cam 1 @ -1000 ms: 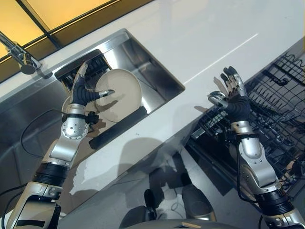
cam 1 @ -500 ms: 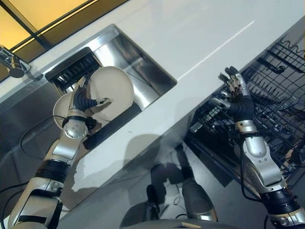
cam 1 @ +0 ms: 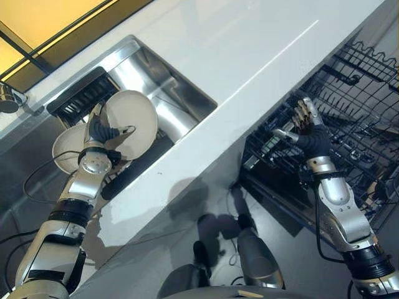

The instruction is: Pick up plates and place into dishwasher.

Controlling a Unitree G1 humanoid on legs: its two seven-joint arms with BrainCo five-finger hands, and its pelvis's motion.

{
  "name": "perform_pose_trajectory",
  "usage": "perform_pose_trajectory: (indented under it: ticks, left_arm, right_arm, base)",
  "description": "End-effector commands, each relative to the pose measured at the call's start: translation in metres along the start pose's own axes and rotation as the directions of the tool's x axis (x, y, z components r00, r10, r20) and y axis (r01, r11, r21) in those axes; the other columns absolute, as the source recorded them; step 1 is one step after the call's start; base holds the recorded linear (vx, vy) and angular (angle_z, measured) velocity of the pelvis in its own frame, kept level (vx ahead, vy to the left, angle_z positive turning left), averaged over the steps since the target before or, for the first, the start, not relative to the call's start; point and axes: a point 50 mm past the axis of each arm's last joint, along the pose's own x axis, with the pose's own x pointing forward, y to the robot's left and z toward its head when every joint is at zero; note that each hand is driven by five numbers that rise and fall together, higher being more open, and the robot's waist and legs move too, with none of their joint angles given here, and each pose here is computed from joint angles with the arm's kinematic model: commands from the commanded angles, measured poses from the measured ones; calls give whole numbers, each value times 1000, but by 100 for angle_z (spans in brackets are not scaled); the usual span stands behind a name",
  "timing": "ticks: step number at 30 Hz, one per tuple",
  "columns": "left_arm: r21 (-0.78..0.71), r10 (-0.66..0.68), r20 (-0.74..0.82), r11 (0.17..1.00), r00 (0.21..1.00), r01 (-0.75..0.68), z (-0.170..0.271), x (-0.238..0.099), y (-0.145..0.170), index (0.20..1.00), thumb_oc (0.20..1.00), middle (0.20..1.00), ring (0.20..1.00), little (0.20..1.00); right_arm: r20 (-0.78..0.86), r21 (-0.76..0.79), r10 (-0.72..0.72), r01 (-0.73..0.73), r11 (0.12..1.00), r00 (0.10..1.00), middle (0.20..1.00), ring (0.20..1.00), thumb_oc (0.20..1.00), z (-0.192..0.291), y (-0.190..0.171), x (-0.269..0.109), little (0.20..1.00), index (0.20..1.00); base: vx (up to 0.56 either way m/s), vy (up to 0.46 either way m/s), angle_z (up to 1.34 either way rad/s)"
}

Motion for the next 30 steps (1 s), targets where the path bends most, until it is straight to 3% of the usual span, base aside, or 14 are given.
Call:
perform_pose_trajectory:
  ticks: [1, 6, 11, 13, 18, 22, 25, 26, 27, 29, 30]
  left_arm:
    - [-80, 73, -151, 993, 986, -86, -23, 2, 9, 1000, 1000, 1000, 1000, 1000]
    - [-131, 54, -239, 988, 970, -87, -40, -5, -1, 1000, 1000, 1000, 1000, 1000]
    - [-254, -102, -262, 967, 960, 33, -44, -12, -21, 1000, 1000, 1000, 1000, 1000]
    - [-372, -282, -221, 909, 934, 186, -44, -18, -36, 1000, 1000, 1000, 1000, 1000]
    - [-541, -484, -150, 770, 862, 338, -43, -36, -62, 1000, 1000, 1000, 1000, 1000]
    - [-634, -554, -105, 677, 826, 374, -41, -49, -75, 1000, 1000, 1000, 1000, 1000]
    - [-654, -570, -93, 653, 817, 381, -43, -55, -78, 1000, 1000, 1000, 1000, 1000]
    - [-668, -572, -92, 642, 815, 375, -44, -57, -79, 827, 827, 827, 827, 827]
    - [-674, -571, -95, 640, 816, 370, -45, -59, -79, 573, 573, 573, 573, 573]
    - [-682, -570, -100, 636, 816, 361, -47, -63, -81, 300, 300, 300, 300, 300]
    - [-686, -572, -96, 631, 814, 362, -47, -65, -81, 200, 200, 200, 200, 200]
  right_arm:
    - [58, -59, 20, -17, 998, 998, 1000, 1000, 1000, 13, -8, -3, 1000, 1000]
    - [45, -77, 41, -37, 996, 998, 1000, 1000, 1000, 14, -10, -4, 1000, 1000]
    - [35, -89, 59, -55, 994, 998, 1000, 1000, 1000, 15, -11, -6, 1000, 1000]
    - [36, -99, 68, -64, 993, 997, 1000, 1000, 1000, 16, -12, -8, 1000, 1000]
    - [35, -114, 71, -67, 991, 997, 1000, 1000, 1000, 17, -17, -11, 1000, 1000]
    - [28, -125, 72, -68, 990, 997, 1000, 1000, 1000, 15, -19, -17, 1000, 1000]
    - [24, -129, 72, -68, 989, 997, 1000, 1000, 1000, 14, -21, -20, 1000, 1000]
    - [21, -129, 70, -67, 989, 997, 1000, 1000, 1000, 13, -21, -21, 1000, 1000]
    - [17, -130, 69, -67, 989, 997, 1000, 1000, 1000, 12, -21, -22, 1000, 1000]
    - [6, -132, 64, -63, 989, 998, 1000, 1000, 1000, 10, -22, -25, 1000, 1000]
    - [3, -131, 62, -62, 989, 998, 1000, 1000, 1000, 10, -22, -26, 1000, 1000]
  base:
    - [86, 27, -8]
    - [65, 37, -6]
    - [34, 24, -5]
    - [16, 36, -9]
    - [6, 33, -1]
    - [13, 35, 2]
    - [28, 22, 4]
    - [36, 8, 7]
    - [46, 6, 6]
    - [41, 1, -4]
    - [30, -2, -8]
